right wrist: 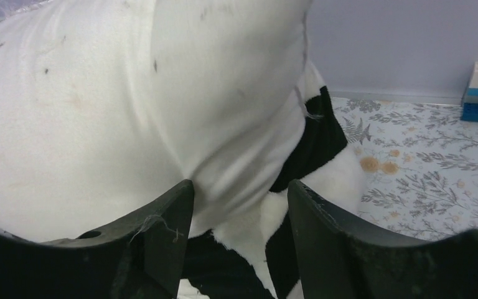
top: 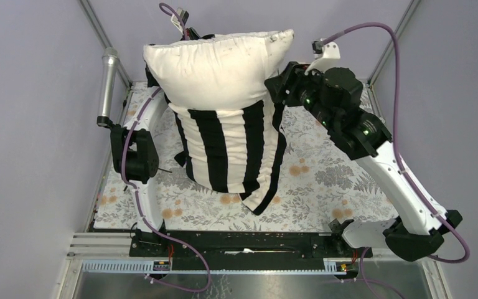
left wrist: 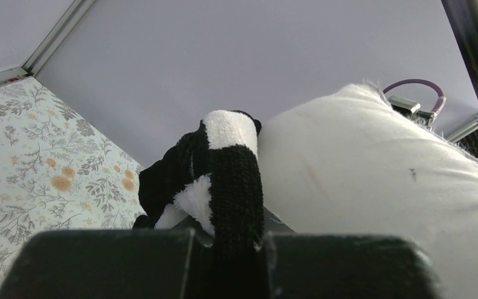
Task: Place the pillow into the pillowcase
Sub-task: Stuff the pillow into the pillowcase.
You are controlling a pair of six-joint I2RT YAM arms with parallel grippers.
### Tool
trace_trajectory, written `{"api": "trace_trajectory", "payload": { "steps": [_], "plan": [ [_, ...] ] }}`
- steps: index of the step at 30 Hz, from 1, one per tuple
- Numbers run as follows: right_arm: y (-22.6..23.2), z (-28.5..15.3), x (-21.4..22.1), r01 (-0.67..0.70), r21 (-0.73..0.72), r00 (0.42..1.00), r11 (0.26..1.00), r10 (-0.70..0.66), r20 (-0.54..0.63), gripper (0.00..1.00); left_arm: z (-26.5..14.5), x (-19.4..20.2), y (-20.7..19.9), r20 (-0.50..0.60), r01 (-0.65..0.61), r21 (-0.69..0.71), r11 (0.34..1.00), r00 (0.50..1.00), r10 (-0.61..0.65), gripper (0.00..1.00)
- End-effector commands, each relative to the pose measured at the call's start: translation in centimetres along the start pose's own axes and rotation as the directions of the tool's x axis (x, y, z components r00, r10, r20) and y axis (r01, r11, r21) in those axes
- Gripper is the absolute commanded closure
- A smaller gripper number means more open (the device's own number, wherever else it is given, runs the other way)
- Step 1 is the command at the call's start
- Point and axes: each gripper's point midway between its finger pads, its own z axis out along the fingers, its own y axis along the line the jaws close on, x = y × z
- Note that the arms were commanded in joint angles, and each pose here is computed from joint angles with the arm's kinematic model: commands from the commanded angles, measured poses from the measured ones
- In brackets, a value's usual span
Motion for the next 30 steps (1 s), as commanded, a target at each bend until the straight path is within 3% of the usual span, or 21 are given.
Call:
{"api": "trace_trajectory", "payload": {
  "steps": [1, 7, 16, 19, 20, 21, 22, 24, 25, 28, 30],
  "plan": [
    [-1.1, -2.6, -0.9, 0.021, 0.045, 0.999, 0.999, -0.022, 0.029, 0.36, -0.4, 0.0, -5.6, -0.018, -0.156, 0.074, 0.985, 0.987, 0.158, 1.0],
    [-3.2, -2.9, 0.4, 0.051, 0.147, 0.999, 0.988, -0.049, -0.02, 0.42, -0.4, -0.5, -6.7, -0.002, -0.159, 0.091, 0.983, 0.987, 0.16, 1.0],
    [-2.5, -0.2, 1.5, 0.091, 0.108, 0.995, 0.99, -0.086, -0.047, 0.3, -0.3, -1.0, -8.1, -0.007, -0.183, 0.1, 0.978, 0.983, 0.184, 1.0],
    [-3.1, 0.9, 2.4, 0.097, 0.144, 0.992, 0.985, -0.084, -0.09, 0.33, -0.2, -1.2, -8.4, -0.002, -0.187, 0.101, 0.977, 0.982, 0.188, 1.0],
    [-3.4, 1.0, 2.8, 0.093, 0.159, 0.992, 0.983, -0.078, -0.095, 0.36, -0.2, -1.3, -8.4, 0.0, -0.186, 0.101, 0.977, 0.982, 0.187, 1.0],
    [-3.8, 1.0, 2.9, 0.087, 0.179, 0.993, 0.98, -0.071, -0.091, 0.47, -0.2, -1.4, -8.4, 0.001, -0.186, 0.1, 0.978, 0.982, 0.186, 1.0],
    [-4.0, 0.8, 2.9, 0.082, 0.191, 0.994, 0.978, -0.067, -0.084, 0.67, -0.1, -1.5, -8.4, 0.002, -0.185, 0.098, 0.978, 0.983, 0.186, 1.0],
    [-4.5, 0.0, 1.7, 0.075, 0.224, 0.997, 0.972, -0.067, -0.045, 0.92, -0.1, -1.9, -8.4, 0.013, -0.188, 0.088, 0.978, 0.982, 0.188, 1.0],
    [-4.6, -0.7, 0.3, 0.072, 0.239, 0.997, 0.968, -0.071, -0.011, 1.0, -0.1, -2.2, -8.2, 0.02, -0.184, 0.076, 0.98, 0.983, 0.183, 1.0],
    [-4.7, -3.9, -4.8, 0.059, 0.274, 0.986, 0.96, -0.099, 0.132, 1.0, 0.0, -2.3, -8.2, 0.021, -0.207, 0.061, 0.976, 0.978, 0.206, 1.0],
    [-3.9, -6.9, -9.1, 0.018, 0.24, 0.952, 0.971, -0.089, 0.292, 1.0, 0.0, -2.2, -8.2, 0.014, -0.214, 0.058, 0.975, 0.977, 0.213, 1.0]
  ]
}}
